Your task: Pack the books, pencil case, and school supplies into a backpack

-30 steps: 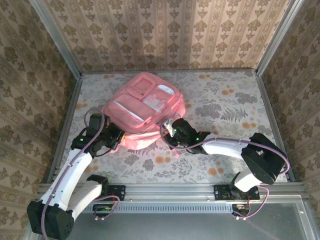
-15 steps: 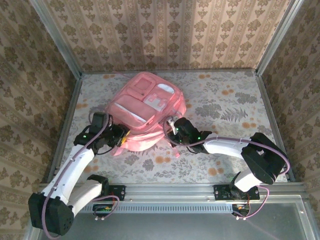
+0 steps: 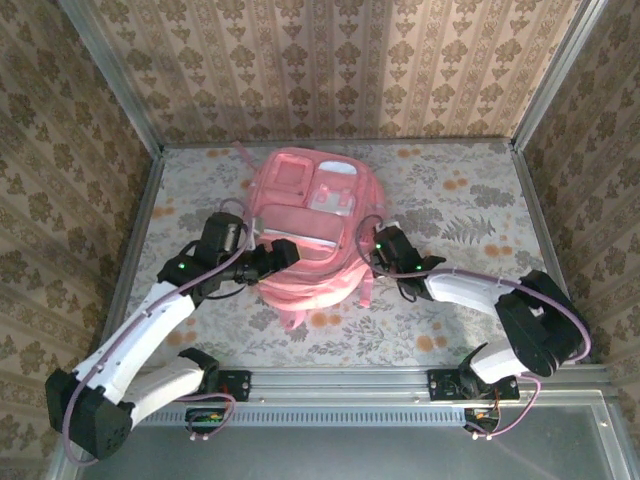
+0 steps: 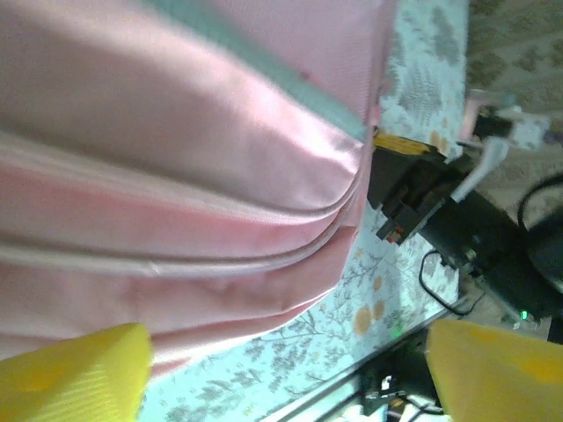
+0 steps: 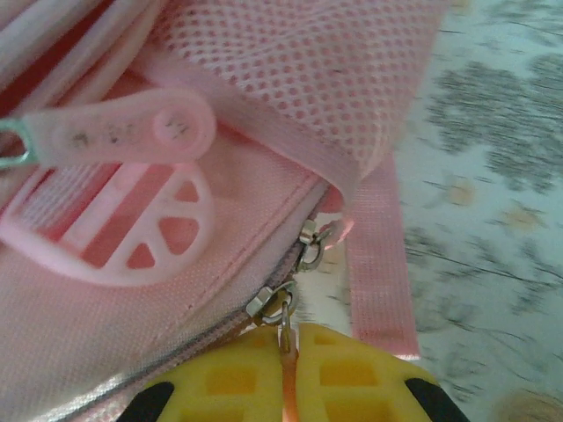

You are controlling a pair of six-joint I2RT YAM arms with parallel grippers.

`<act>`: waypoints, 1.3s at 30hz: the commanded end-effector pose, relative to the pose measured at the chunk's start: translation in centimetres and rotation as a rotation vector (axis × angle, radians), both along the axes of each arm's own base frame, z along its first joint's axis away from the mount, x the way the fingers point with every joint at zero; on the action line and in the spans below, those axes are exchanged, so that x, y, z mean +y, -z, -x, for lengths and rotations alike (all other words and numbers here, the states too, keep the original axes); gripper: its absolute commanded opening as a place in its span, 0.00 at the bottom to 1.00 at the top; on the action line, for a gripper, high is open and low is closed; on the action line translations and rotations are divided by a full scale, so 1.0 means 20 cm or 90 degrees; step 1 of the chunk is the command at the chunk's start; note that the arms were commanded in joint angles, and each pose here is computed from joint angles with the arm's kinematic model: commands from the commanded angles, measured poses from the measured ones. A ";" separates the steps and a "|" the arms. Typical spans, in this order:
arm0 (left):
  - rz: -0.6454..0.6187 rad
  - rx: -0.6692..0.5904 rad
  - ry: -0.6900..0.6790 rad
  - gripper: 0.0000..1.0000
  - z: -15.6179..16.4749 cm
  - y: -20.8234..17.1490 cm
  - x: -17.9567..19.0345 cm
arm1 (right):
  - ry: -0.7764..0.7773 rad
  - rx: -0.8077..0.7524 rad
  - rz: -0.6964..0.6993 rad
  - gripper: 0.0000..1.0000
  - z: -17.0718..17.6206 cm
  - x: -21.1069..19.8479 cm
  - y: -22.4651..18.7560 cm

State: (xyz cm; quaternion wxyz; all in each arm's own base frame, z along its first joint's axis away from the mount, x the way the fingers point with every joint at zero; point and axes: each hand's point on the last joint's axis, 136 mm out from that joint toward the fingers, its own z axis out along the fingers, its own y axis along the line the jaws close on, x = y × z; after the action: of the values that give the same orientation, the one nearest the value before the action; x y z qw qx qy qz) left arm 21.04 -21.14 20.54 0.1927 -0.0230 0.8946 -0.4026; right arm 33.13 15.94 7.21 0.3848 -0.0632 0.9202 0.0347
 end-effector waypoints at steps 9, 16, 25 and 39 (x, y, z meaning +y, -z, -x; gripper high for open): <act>-0.030 -0.099 0.032 1.00 -0.08 -0.11 0.03 | 0.099 -0.054 -0.028 0.56 0.04 -0.28 -0.17; -0.034 -0.058 -0.087 1.00 -0.20 -0.06 0.25 | 0.073 -0.124 -0.048 1.00 0.14 -0.32 -0.39; -0.307 -0.231 -0.276 1.00 -0.46 -0.13 0.72 | 0.082 -0.355 -0.076 1.00 0.14 -0.39 -0.82; -0.527 -0.430 -0.314 1.00 -0.72 0.25 1.05 | 0.183 -0.452 0.028 1.00 -0.02 -0.68 -0.76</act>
State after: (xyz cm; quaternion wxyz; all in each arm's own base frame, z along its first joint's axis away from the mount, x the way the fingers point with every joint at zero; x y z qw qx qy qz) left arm 33.56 -0.27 13.62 0.4709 -0.0600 0.8787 0.0501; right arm 32.82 2.76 21.78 0.6619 0.0531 0.7452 -0.0610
